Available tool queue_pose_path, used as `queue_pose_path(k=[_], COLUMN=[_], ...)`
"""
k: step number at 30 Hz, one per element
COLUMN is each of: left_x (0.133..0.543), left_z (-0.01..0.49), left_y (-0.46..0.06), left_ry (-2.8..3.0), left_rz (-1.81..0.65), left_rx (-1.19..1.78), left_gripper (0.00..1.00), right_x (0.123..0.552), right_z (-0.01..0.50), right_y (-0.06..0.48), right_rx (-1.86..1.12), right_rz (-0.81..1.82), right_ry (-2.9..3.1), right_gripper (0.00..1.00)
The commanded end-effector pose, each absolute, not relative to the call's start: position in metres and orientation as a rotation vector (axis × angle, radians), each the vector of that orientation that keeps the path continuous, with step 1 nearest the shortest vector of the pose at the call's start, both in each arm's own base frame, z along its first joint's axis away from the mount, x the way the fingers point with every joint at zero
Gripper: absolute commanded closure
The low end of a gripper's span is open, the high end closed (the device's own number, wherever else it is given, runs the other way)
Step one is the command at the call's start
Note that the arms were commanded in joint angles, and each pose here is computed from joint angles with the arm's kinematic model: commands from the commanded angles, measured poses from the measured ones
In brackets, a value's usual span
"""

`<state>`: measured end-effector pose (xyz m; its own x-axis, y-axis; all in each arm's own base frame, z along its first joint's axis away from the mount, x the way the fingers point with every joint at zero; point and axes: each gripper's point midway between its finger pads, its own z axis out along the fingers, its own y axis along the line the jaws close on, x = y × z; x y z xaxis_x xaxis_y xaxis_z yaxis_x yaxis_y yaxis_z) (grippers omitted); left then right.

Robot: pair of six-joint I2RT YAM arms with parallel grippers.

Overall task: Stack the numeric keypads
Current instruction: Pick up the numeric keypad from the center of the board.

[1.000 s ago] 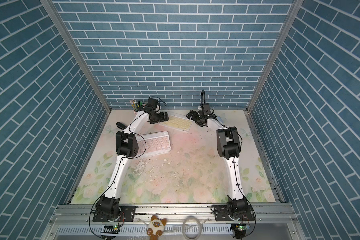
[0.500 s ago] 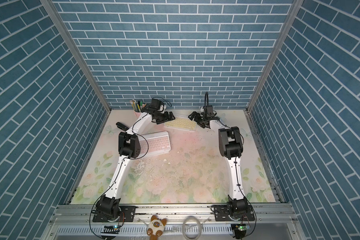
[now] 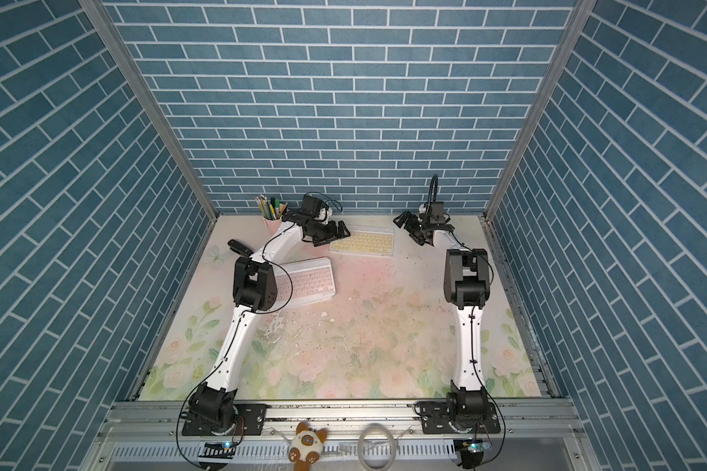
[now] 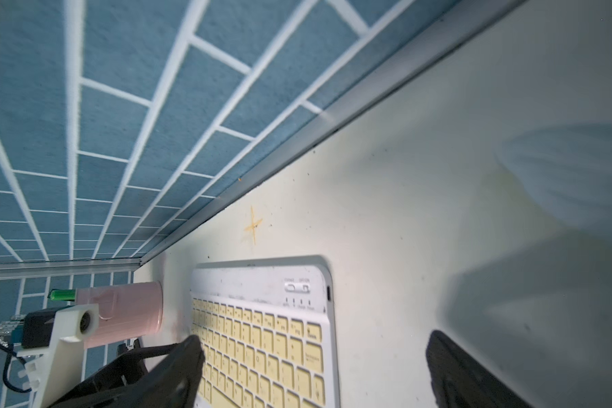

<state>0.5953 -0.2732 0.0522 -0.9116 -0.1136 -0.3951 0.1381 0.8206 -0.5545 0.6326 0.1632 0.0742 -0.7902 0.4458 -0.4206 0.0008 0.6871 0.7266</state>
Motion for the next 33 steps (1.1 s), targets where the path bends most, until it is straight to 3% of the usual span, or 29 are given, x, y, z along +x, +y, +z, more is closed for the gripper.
queue_pose_path(k=[1,10,33], left_x=[0.58,0.577,0.579], left_z=[0.04,0.041,0.04], left_y=[-0.275,-0.274,-0.276], left_ry=[2.671,2.683,2.678], left_rz=[-0.853,-0.868,-0.891], left_rx=[-0.035,-0.055,-0.068], left_gripper=[0.0,0.0,0.0], right_x=[0.631,0.642,0.63], right_z=[0.05,0.036,0.054], right_y=[0.188,0.218,0.211], right_rx=[0.368,0.358,0.475], right_rz=[1.084,1.119,1.237], right_ry=[2.37,2.398,2.275], right_gripper=[0.01,0.01,0.01])
